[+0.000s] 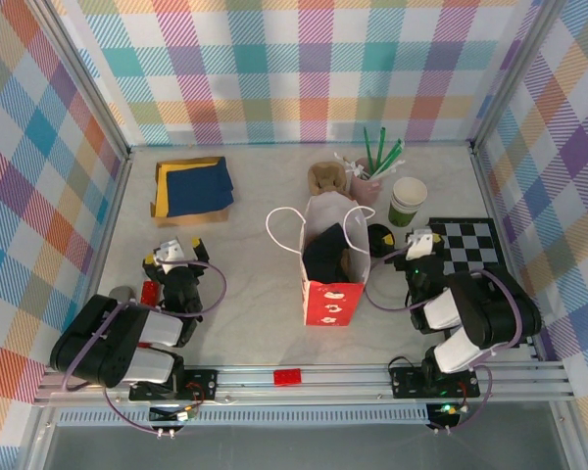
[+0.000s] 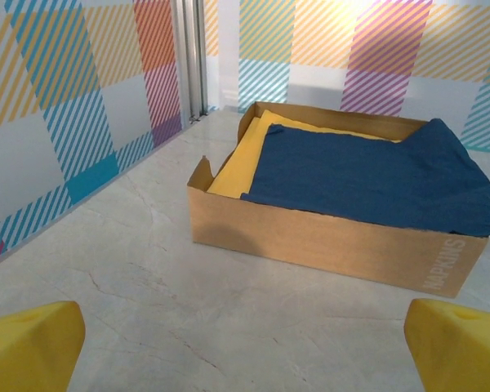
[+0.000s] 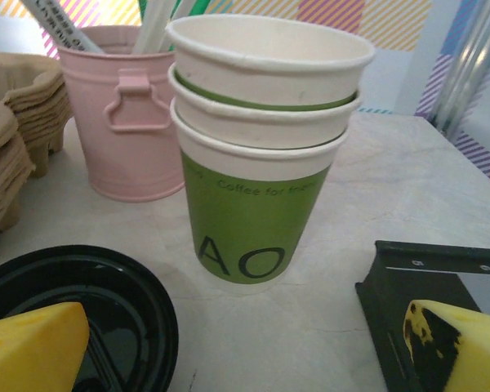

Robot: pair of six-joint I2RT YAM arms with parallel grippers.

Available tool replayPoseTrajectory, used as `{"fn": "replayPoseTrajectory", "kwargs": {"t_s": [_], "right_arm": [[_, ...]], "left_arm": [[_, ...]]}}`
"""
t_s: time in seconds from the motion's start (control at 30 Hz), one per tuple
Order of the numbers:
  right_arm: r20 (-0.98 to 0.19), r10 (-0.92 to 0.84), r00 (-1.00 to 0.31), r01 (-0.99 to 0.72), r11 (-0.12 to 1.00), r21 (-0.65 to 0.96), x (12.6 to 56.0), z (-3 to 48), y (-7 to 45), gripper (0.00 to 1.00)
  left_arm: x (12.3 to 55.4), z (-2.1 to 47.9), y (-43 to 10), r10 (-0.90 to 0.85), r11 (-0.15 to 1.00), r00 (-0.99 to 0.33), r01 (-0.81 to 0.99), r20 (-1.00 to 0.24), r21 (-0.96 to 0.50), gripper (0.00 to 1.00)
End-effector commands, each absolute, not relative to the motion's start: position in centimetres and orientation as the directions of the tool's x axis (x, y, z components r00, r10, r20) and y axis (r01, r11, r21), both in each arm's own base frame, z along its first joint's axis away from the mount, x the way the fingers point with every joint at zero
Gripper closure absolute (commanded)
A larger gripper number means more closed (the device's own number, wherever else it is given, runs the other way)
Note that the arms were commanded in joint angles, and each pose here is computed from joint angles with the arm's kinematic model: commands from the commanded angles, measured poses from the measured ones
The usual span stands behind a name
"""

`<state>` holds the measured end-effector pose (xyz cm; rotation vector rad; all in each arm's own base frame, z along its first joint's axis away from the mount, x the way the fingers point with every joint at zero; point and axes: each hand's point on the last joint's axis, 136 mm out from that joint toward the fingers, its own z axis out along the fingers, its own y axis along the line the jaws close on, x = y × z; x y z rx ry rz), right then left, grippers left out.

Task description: Pack the takeout coffee

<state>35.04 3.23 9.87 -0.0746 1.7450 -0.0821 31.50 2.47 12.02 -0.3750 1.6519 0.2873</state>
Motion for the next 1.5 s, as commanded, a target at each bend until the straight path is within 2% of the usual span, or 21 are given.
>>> {"fn": "replayPoseTrajectory", "kwargs": {"t_s": [0.0,0.33,0.87,1.13,1.47], "right_arm": [[-0.985,-0.121,-0.124,-0.045,0.992,-0.116,36.0,11.1,4.0,0.01],[-0.985,-0.124,-0.123,-0.047,0.992,-0.119,36.0,11.1,4.1,0.01],[-0.983,-0.135,-0.121,-0.074,0.989,-0.127,35.9,11.0,4.5,0.01],[-0.982,-0.14,-0.126,-0.098,0.987,-0.128,36.0,10.9,4.9,0.01],[-0.959,-0.052,-0.28,-0.072,0.997,-0.033,38.5,9.8,3.4,0.01]], "left_arm": [[32.3,13.3,3.0,-0.082,0.903,-0.033,-0.426,-0.996,-0.061,0.0],[33.5,12.3,2.6,-0.068,0.911,-0.07,-0.412,-0.995,-0.033,0.0],[35.6,10.8,-2.7,0.077,0.987,-0.153,-0.129,-0.985,0.097,0.0],[35.7,10.4,-2.8,0.073,0.99,-0.163,-0.11,-0.984,0.091,0.0],[36.1,10.0,-2.8,0.071,0.991,-0.174,-0.103,-0.982,0.09,0.0]]}}
